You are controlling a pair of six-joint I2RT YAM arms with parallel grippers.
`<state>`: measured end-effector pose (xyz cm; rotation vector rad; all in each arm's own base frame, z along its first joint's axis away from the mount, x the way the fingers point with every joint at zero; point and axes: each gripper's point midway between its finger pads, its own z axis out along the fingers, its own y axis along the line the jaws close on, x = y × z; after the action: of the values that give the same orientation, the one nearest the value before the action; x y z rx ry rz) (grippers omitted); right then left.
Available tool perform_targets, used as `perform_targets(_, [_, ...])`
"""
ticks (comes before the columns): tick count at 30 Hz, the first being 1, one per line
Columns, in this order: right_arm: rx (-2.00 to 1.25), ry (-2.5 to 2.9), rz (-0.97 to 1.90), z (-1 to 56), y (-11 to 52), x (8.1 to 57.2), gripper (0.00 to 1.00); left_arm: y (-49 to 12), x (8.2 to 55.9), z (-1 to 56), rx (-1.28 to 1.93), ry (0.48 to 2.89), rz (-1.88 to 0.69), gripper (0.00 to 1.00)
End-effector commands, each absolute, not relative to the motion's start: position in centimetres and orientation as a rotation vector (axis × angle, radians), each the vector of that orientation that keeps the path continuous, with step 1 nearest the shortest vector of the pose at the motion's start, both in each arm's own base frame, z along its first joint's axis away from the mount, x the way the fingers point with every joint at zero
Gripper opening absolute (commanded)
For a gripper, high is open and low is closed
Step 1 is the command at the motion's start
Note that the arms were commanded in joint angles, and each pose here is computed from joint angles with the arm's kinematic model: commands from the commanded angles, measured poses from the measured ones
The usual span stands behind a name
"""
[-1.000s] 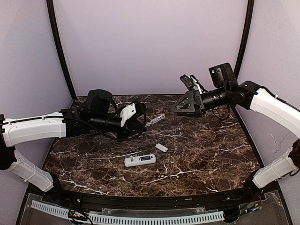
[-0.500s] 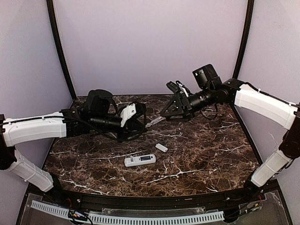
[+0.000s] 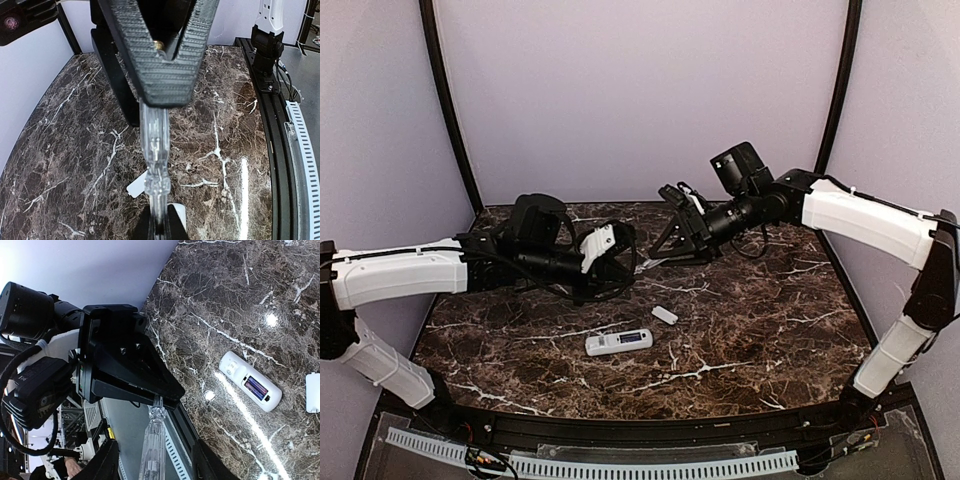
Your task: Unload the batteries from the remote control
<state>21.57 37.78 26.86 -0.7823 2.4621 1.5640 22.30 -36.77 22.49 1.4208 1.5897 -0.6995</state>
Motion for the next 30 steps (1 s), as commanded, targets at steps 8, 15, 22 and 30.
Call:
perform_targets(8, [-0.806, 2.482, 1.534, 26.8, 39.3, 21.3, 0.43, -37.0, 23.4, 22.0, 1.394, 1.663, -0.675, 0.00])
perform_targets(15, [-0.797, 2.527, 1.484, 25.6, 39.5, 21.5, 0.38, -36.9, 23.6, 21.9, 1.387, 1.673, -0.665, 0.00])
perform_targets(22, [-0.802, 2.536, 1.459, 25.1, 39.9, 21.7, 0.36, -36.9, 23.6, 21.8, 1.391, 1.681, -0.667, 0.00])
perform_targets(30, [-0.800, 2.528, 1.439, 24.9, 40.1, 22.0, 0.32, -37.0, 23.7, 21.4, 1.390, 1.700, -0.670, 0.00])
